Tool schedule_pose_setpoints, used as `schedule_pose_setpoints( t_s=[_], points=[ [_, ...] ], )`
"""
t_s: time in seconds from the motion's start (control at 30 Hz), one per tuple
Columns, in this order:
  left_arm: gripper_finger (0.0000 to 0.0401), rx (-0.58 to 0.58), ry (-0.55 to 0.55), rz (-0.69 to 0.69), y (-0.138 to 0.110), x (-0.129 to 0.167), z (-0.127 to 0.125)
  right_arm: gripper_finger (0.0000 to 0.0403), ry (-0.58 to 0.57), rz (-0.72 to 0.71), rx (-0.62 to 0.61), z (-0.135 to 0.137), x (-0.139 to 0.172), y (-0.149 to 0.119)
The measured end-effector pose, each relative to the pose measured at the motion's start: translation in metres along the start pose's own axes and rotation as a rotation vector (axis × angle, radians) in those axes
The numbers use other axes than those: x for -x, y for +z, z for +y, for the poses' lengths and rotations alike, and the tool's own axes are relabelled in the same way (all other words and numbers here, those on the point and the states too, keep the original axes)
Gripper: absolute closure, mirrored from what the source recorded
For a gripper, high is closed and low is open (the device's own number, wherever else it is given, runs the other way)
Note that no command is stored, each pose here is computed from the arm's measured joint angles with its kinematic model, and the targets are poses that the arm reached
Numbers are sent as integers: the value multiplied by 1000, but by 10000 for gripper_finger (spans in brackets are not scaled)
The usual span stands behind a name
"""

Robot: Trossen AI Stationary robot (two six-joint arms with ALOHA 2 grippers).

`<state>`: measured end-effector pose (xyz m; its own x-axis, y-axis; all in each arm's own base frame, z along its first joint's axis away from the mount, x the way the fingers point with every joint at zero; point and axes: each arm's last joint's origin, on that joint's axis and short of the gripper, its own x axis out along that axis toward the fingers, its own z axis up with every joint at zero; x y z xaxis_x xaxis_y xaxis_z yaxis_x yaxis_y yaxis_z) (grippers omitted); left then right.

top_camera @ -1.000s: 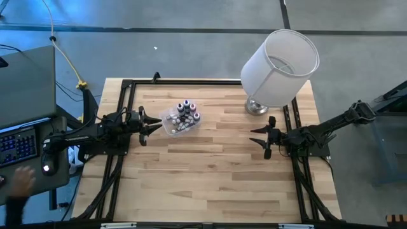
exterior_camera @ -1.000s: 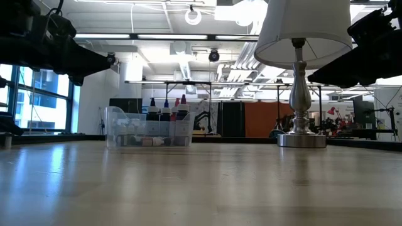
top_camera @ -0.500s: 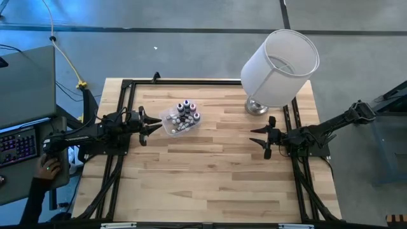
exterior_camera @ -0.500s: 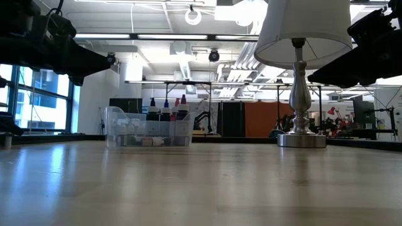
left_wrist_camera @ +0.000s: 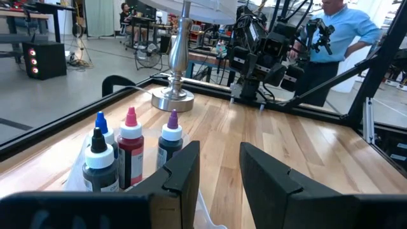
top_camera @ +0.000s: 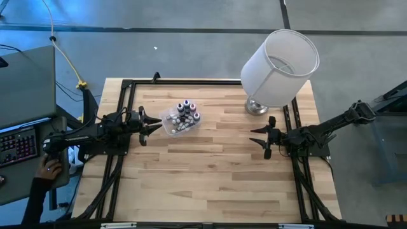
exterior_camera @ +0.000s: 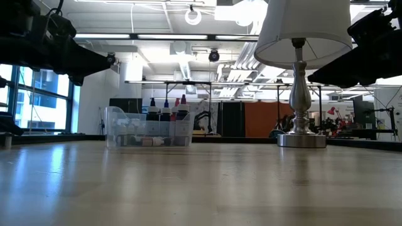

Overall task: Pick & Place food coloring
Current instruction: Return to Home Position

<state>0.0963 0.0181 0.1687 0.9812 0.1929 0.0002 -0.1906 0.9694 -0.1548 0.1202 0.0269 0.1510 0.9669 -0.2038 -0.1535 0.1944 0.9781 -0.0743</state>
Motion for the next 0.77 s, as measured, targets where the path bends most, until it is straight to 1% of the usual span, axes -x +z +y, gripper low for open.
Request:
schedule_pose_setpoints(
  t_s=[0.2,0.53,0.77],
  points=[
    [290,0,0,0,0,0,0,246,0,0,0,0,0,0],
    [290,0,0,1,0,0,0,240,0,0,0,0,0,0],
    [290,0,0,1,0,0,0,246,1,0,0,0,0,0]
  ],
)
